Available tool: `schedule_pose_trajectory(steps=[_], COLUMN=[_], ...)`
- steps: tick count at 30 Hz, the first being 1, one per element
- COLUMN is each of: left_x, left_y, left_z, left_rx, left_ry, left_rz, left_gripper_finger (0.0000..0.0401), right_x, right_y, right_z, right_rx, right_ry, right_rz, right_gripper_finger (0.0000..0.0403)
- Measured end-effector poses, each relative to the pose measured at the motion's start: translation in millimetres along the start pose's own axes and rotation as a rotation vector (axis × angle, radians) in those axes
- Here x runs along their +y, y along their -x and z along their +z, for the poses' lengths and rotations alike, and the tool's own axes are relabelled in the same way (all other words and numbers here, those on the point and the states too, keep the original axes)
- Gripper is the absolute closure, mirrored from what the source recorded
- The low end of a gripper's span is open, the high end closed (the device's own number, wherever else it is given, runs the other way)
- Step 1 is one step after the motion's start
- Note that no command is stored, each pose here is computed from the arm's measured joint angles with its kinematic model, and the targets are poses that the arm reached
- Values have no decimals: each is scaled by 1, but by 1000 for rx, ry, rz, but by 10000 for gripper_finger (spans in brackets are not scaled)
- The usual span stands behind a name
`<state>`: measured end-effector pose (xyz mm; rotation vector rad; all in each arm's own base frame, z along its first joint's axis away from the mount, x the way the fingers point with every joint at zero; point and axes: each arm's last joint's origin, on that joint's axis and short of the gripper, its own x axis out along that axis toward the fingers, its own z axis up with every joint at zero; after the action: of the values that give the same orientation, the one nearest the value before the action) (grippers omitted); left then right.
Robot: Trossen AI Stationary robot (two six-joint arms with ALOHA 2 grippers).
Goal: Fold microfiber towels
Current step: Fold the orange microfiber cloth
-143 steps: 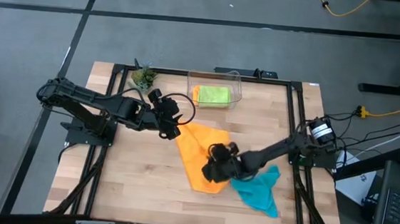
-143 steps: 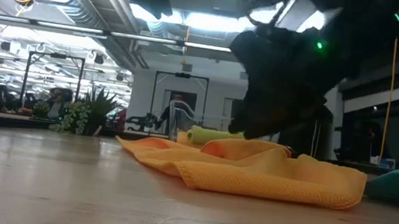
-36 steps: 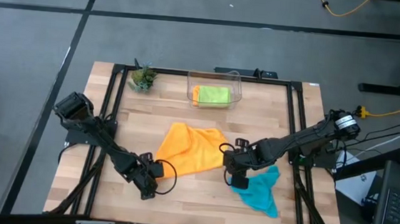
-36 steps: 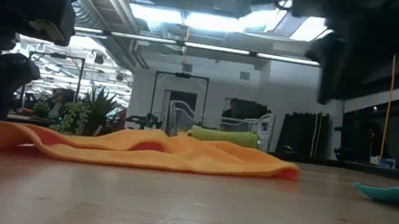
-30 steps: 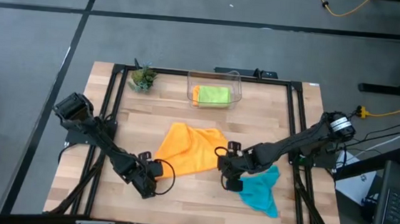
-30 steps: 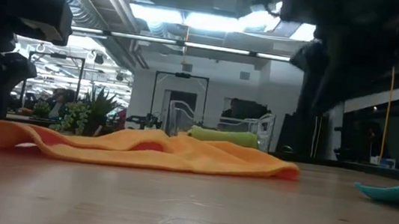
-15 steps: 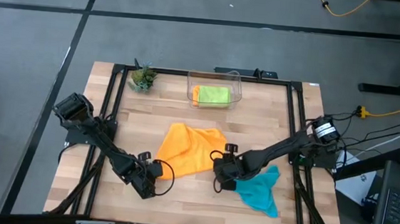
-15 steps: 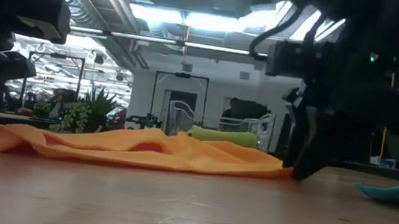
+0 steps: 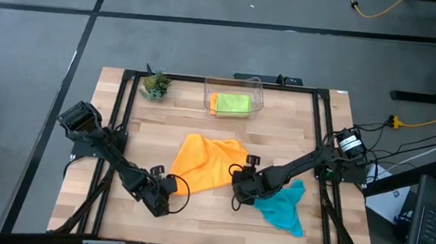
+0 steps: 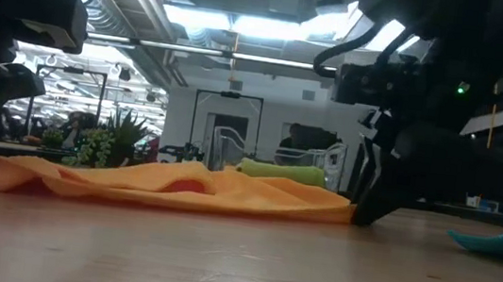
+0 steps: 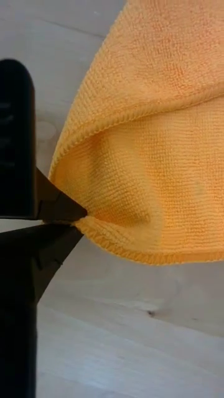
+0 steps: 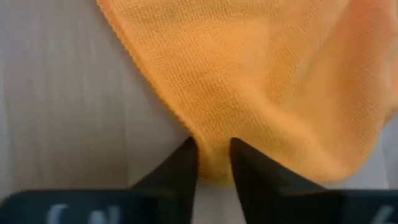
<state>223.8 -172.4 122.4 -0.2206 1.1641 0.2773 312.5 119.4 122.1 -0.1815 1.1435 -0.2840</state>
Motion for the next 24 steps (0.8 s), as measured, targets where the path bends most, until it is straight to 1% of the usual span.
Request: schedule_pose_trajectory(steps=[4,5,8,10,14,16,19,22,24], left_x=[-5,-6,-12,-18,-23,-24,-26,-28,-28], left_y=[3,5,17,32,66,89,124,157,175], left_z=[5,7,16,28,48,61,83,97,102], left_rx=[-14,-15,19,29,56,51,33,-14,-25], left_ry=[1,0,-3,2,-69,-95,-99,-119,-149], left_rz=[-6,-7,1,5,79,104,105,96,87], left_gripper_finger=[400,401,401,401,401,401,401,401,401], right_x=[-1,-1,-3,-3,-6,-9,-15,-19,-20], right_y=[-1,0,8,20,50,68,99,133,155], right_z=[-1,-2,6,14,35,45,59,70,76], right_rx=[10,17,54,84,133,145,142,117,89], right_ry=[-12,-9,18,52,134,170,202,207,202], right_rz=[-14,-21,-36,-48,-77,-117,-186,-225,-234], right_gripper_finger=[378,389,393,397,397,399,399,399,399])
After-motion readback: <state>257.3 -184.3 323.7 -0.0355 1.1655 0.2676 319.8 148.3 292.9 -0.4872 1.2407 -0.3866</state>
